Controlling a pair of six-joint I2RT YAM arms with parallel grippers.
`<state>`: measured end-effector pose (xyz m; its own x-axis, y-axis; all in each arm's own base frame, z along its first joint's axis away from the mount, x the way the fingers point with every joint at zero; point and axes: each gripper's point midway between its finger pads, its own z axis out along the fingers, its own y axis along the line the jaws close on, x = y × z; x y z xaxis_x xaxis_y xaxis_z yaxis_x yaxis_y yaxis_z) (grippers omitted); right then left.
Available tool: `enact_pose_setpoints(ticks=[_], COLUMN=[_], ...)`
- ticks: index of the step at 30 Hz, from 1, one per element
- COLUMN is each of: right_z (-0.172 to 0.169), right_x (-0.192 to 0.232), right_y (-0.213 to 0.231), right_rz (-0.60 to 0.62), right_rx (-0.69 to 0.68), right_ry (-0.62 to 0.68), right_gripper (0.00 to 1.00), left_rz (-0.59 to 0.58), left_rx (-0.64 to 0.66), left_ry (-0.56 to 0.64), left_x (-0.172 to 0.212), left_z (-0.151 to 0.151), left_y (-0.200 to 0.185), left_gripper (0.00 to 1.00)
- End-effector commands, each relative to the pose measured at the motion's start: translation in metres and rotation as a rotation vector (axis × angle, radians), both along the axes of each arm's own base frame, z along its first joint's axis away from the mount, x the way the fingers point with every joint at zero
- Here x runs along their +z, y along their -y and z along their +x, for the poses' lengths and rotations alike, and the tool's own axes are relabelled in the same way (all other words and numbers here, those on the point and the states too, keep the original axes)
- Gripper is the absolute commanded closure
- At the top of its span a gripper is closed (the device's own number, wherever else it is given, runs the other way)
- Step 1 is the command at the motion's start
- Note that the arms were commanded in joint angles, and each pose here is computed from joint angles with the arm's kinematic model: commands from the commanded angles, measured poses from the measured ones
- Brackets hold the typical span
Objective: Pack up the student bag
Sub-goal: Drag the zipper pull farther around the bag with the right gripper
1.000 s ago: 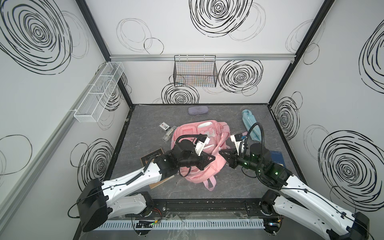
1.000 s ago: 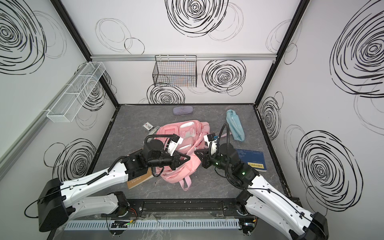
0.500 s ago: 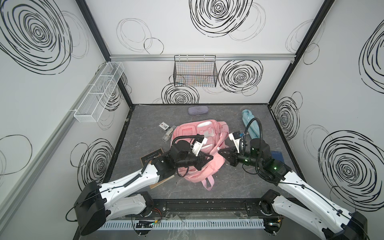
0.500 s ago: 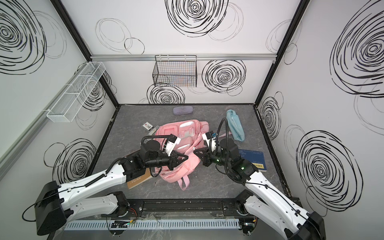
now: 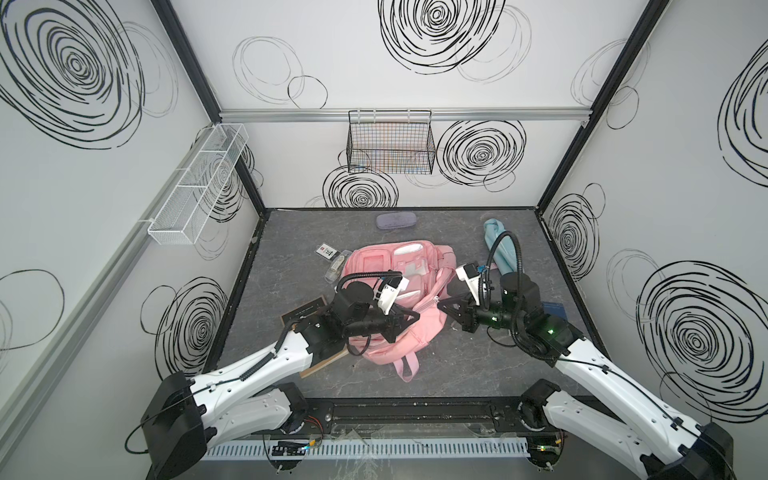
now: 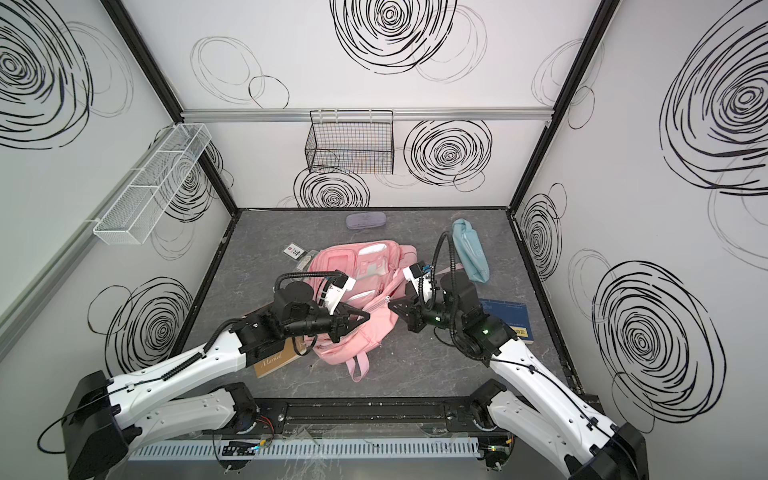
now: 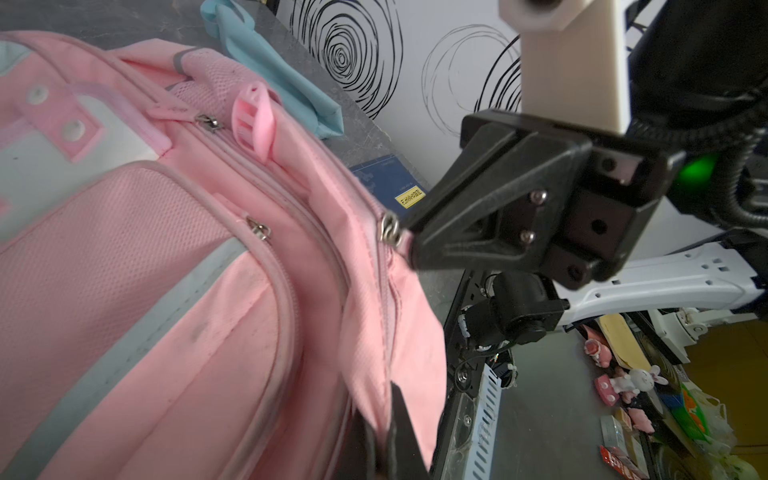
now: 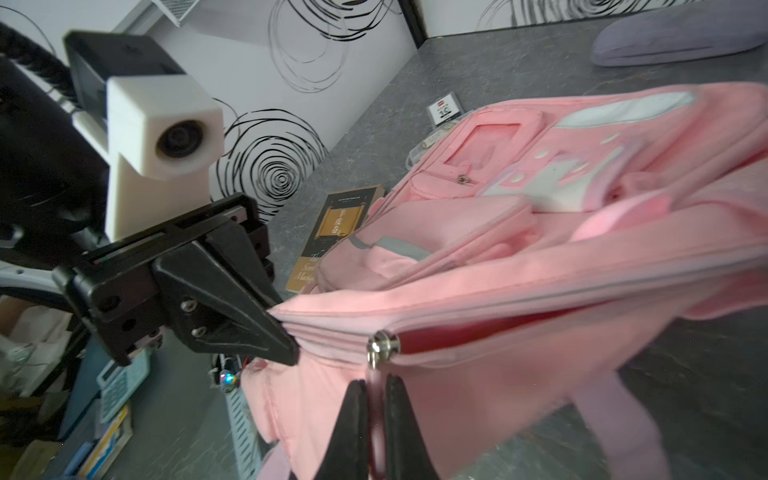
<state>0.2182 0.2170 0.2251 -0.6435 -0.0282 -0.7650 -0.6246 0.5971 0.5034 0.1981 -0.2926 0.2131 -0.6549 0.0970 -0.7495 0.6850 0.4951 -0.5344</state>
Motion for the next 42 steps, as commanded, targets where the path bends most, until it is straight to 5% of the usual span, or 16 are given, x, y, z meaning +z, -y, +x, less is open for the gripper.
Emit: enact_pose_setpoints(ticks=[1, 13, 19, 20, 22, 25, 34, 36, 38, 42], right_z=[0.048, 0.064, 0.052, 0.049, 0.043, 0.034, 0.015, 0.014, 0.014, 0.012], right_x=[-0.017, -0.024, -0.001, -0.001, -0.002, -0.009, -0.022, -0.026, -0.036, -0.056], right_y=[0.073, 0.096, 0.053, 0.048, 0.040, 0.032, 0.009, 0.008, 0.012, 0.019], right_rz=[-0.196, -0.263, -0.101, -0.087, -0.064, -0.034, 0.159, 0.173, 0.157, 0.139], right_rx=[-0.380, -0.471, -0.275, -0.251, -0.208, -0.163, -0.136, -0.144, -0.167, -0.199], right_ry=[0.022, 0.024, 0.024, 0.013, -0.019, -0.086, -0.313, -0.339, -0.349, -0.367], right_gripper=[1.00, 1.00, 1.00, 1.00, 1.00, 1.00, 1.00, 0.88, 0.86, 0.59], left_rz=[0.104, 0.142, 0.076, 0.077, 0.083, 0.098, 0.197, 0.221, 0.234, 0.278], left_rx=[0.109, 0.157, 0.125, 0.121, 0.129, 0.129, -0.003, -0.026, -0.046, -0.066], left_ry=[-0.015, -0.009, 0.052, 0.072, 0.131, 0.242, 0.542, 0.555, 0.544, 0.514], left_x=[-0.021, -0.028, -0.006, -0.002, 0.012, 0.035, 0.069, 0.060, 0.048, 0.019], left_z=[0.009, 0.009, 0.008, 0.008, 0.011, 0.013, -0.012, -0.013, -0.012, -0.008], left_y=[-0.038, -0.057, -0.048, -0.046, -0.043, -0.037, 0.020, 0.031, 0.039, 0.049], left_gripper=[1.00, 1.00, 1.00, 0.93, 0.59, 0.45, 0.43, 0.43, 0.44, 0.45])
